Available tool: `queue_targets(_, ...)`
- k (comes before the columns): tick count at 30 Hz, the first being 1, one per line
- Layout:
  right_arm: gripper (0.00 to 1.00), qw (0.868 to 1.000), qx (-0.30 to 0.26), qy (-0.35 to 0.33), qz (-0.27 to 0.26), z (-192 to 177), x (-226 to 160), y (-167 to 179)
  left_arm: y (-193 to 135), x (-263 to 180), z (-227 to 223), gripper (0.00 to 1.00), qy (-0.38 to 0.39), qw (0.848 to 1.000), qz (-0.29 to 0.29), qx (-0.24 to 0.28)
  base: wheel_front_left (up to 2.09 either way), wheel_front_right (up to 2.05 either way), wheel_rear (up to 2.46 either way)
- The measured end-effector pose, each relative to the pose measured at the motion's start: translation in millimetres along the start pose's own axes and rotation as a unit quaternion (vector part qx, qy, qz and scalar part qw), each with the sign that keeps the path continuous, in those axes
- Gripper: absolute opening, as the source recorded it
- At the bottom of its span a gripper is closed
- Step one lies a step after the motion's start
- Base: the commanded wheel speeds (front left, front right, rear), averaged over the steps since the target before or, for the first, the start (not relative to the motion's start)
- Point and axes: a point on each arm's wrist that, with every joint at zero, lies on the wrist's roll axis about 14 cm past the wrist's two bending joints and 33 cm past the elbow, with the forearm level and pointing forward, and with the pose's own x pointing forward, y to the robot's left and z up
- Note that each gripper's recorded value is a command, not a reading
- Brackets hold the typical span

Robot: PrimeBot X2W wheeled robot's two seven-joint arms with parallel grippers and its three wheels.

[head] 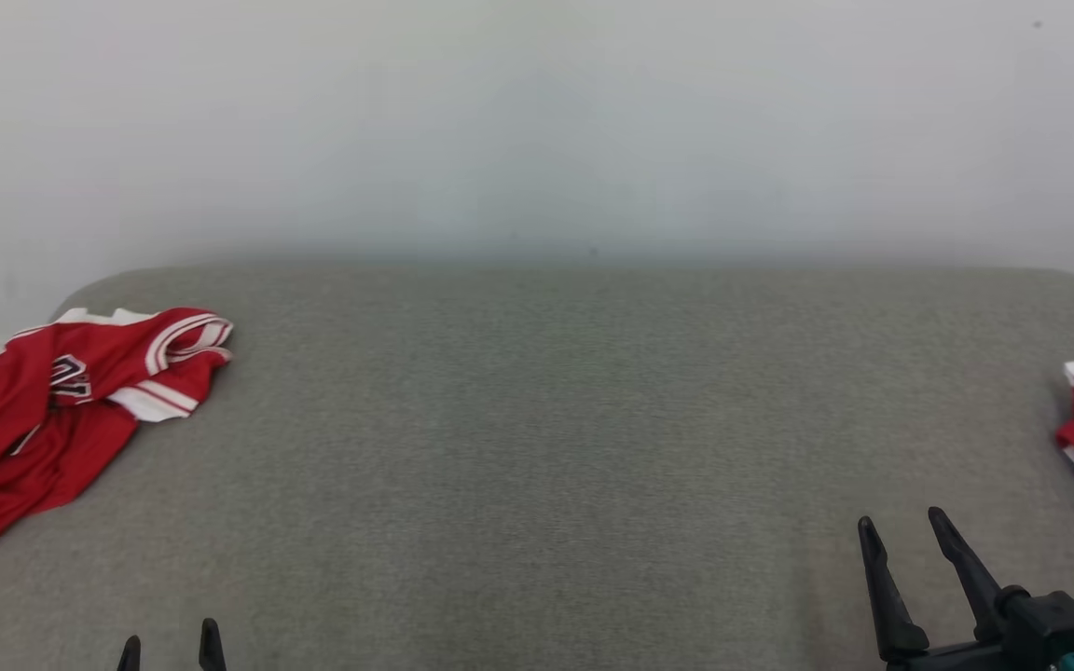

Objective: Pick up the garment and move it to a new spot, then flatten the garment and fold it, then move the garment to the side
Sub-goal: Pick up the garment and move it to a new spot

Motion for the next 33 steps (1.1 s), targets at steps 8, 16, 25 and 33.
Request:
queue_targets(8,1.0,0.998,0.005,0.007,0.066,-5,22,43,39,-25,7,1.0,-0.011,0.998,0.062,0.008,0.0,0.0,0.0)
queue_targets(16,1.0,0.99,0.015,0.016,0.138,-11,39,96,81,-63,11,1.0,-0.018,0.991,0.134,0.016,0.0,0.0,0.0)
queue_targets(25,1.0,0.979,0.025,0.023,0.202,-14,48,144,116,-110,12,1.0,-0.024,0.978,0.208,0.017,0.0,0.0,0.0)
queue_targets(33,1.0,0.969,0.025,0.024,0.244,-14,51,175,132,-136,16,1.0,-0.034,0.968,0.248,0.015,0.0,0.0,0.0)
